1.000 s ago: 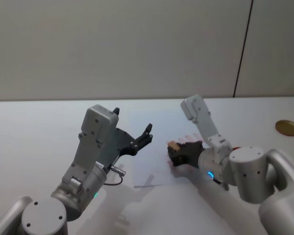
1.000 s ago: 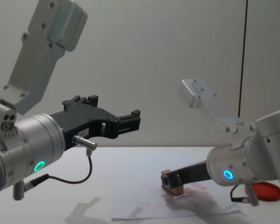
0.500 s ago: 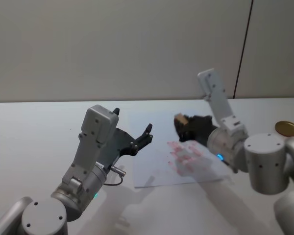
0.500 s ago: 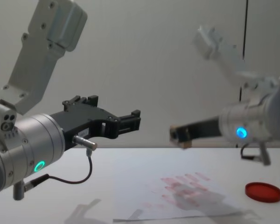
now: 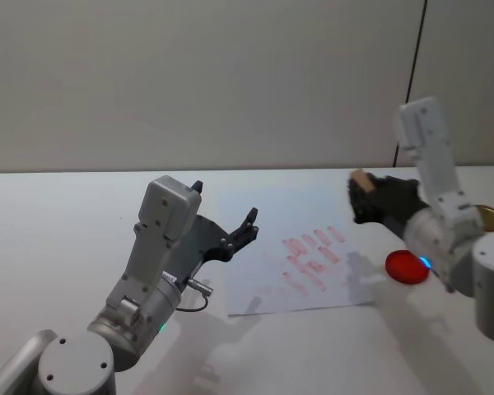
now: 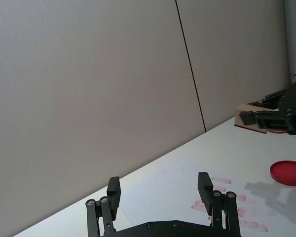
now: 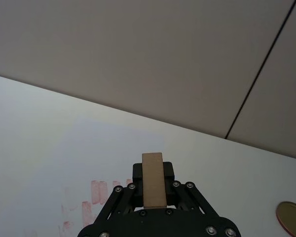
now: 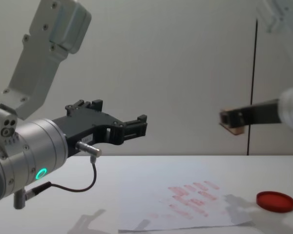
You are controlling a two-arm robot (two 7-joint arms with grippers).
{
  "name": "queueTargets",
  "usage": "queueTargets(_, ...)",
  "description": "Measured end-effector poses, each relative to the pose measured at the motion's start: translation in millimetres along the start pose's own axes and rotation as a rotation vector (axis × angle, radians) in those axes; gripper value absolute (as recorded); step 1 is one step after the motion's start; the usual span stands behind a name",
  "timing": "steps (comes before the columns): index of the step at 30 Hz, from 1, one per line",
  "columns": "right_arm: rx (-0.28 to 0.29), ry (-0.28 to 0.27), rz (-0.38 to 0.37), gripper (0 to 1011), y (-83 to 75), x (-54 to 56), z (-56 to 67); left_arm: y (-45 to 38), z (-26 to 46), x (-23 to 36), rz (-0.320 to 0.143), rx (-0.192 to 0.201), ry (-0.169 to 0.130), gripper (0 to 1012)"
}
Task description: Use the one hand to pick up the stamp and affix it onto the A4 paper.
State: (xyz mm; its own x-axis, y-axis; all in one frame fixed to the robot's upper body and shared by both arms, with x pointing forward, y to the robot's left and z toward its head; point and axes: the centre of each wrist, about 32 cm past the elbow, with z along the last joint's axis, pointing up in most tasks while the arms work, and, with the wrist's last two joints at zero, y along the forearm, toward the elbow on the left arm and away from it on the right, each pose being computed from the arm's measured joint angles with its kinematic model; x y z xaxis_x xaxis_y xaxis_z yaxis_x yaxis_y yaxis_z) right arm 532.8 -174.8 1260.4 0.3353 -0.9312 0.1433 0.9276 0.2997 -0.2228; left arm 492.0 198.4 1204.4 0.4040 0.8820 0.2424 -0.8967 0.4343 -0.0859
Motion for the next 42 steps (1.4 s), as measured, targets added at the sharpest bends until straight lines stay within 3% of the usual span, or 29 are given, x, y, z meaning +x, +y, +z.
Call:
queueTargets(6, -0.027, 0.015, -0.051, 219, -13.6, 9.9, -10.4, 0.0, 0.0, 0.0, 0.0, 0.0, 0.0, 993)
queueTargets(17, -0.095, 0.051, -0.103, 218, -23.2, 23.3, -32.7, 0.0, 0.0, 0.0, 0.0, 0.0, 0.0, 993)
queueTargets(26, -0.158, 0.091, -0.119, 219, -15.5, 33.7, -53.5, 0.0, 0.0, 0.0, 0.0, 0.0, 0.0, 993)
queueTargets(37, -0.203, 0.123, -0.109, 232, -0.8, 41.2, -67.8, 0.0, 0.0, 0.0, 0.0, 0.0, 0.0, 993)
queueTargets(42, -0.21, 0.131, -0.103, 386, 2.5, 42.2, -70.6, 0.0, 0.0, 0.0, 0.0, 0.0, 0.0, 993)
